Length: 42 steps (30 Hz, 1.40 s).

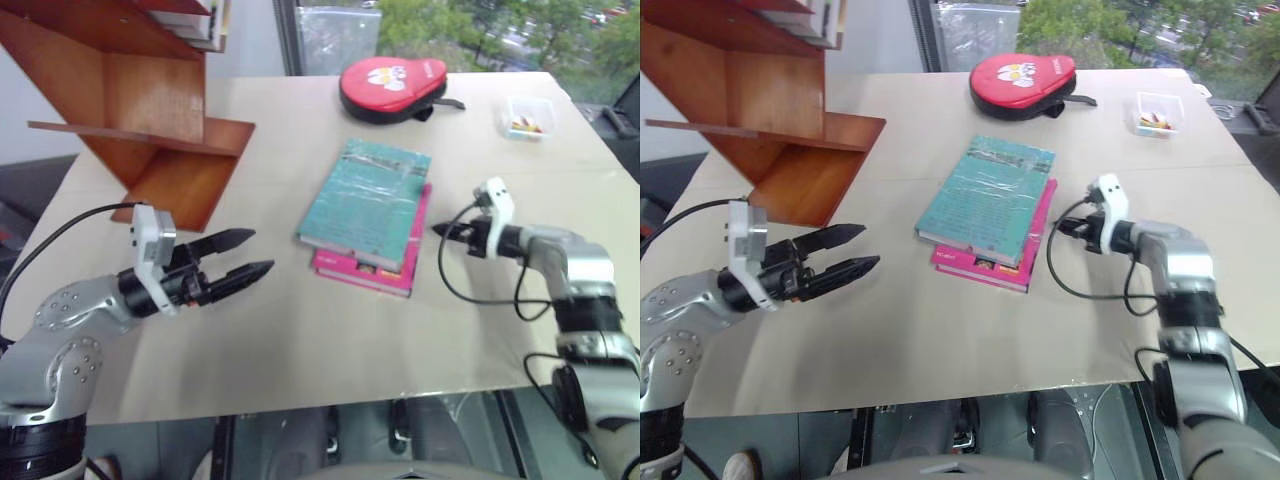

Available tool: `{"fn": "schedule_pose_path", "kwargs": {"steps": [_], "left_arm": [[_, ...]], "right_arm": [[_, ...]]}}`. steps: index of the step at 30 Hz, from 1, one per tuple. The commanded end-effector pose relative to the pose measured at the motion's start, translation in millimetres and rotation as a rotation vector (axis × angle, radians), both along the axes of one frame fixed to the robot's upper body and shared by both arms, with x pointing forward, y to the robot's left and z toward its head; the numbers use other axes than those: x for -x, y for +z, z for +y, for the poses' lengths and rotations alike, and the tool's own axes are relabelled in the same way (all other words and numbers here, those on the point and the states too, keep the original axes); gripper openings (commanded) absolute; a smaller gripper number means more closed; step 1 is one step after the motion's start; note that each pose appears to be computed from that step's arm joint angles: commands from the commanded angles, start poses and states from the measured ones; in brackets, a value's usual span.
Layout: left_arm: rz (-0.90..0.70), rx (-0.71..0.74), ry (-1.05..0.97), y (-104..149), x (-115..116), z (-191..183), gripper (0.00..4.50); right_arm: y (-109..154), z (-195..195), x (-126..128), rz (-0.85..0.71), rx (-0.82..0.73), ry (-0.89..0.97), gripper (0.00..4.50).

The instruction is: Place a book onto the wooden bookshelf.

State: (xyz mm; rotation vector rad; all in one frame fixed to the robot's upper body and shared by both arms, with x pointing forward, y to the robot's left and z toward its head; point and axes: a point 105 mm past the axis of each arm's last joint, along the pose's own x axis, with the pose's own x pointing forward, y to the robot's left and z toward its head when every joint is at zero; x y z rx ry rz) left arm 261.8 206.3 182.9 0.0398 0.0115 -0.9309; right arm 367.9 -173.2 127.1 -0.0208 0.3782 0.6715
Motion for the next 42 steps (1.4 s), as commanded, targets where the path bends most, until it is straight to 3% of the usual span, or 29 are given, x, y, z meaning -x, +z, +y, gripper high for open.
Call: {"fn": "schedule_pose_path", "kwargs": {"steps": [1, 4, 7, 8, 11, 16, 17, 22, 27, 31, 34, 37, 40, 42], "left_arm": [[-0.015, 0.028, 0.053, 2, -10, 2, 3.66], [0.012, 0.051, 0.064, -2, -19, 2, 3.66], [0.021, 0.048, 0.064, -4, -25, 4, 3.66], [0.022, 0.039, 0.056, -5, -28, 5, 3.66], [0.022, 0.014, 0.036, -6, -35, 8, 3.66], [0.022, 0.0, 0.039, -7, -39, 15, 3.66], [0.024, -0.006, 0.046, -8, -39, 17, 3.66], [0.025, -0.046, 0.072, -14, -33, 26, 3.66], [0.022, -0.049, 0.087, -14, -29, 26, 3.66], [0.036, -0.021, 0.121, -11, -30, 26, 3.66], [0.086, 0.029, 0.138, -7, -32, 22, 3.66], [0.12, 0.053, 0.144, -4, -35, 20, 3.66], [0.128, 0.049, 0.137, -4, -39, 20, 3.66], [0.109, 0.026, 0.113, -4, -44, 18, 3.66]], "right_arm": [[44, -7, 12, -0.189, 0.074, -0.084, 0.04], [76, 13, 31, -0.298, 0.063, -0.048, 0.7], [90, 31, 40, -0.334, 0.092, -0.01, 2.07], [92, 56, 43, -0.34, 0.099, 0.072, 2.52], [96, 115, 44, -0.355, 0.104, 0.255, 2.52], [83, 162, 42, -0.373, 0.186, 0.421, 0.23], [80, 169, 40, -0.382, 0.206, 0.441, 0.06], [78, 217, 29, -0.421, 0.238, 0.49, 0.06], [70, 238, 26, -0.447, 0.265, 0.547, 0.06], [80, 244, 34, -0.494, 0.225, 0.605, 0.06], [105, 232, 52, -0.6, 0.118, 0.671, 0.06], [114, 202, 72, -0.595, 0.034, 0.696, 0.8], [113, 173, 91, -0.589, 0.041, 0.69, 2.28], [103, 133, 109, -0.533, 0.078, 0.621, 3.32]]}}
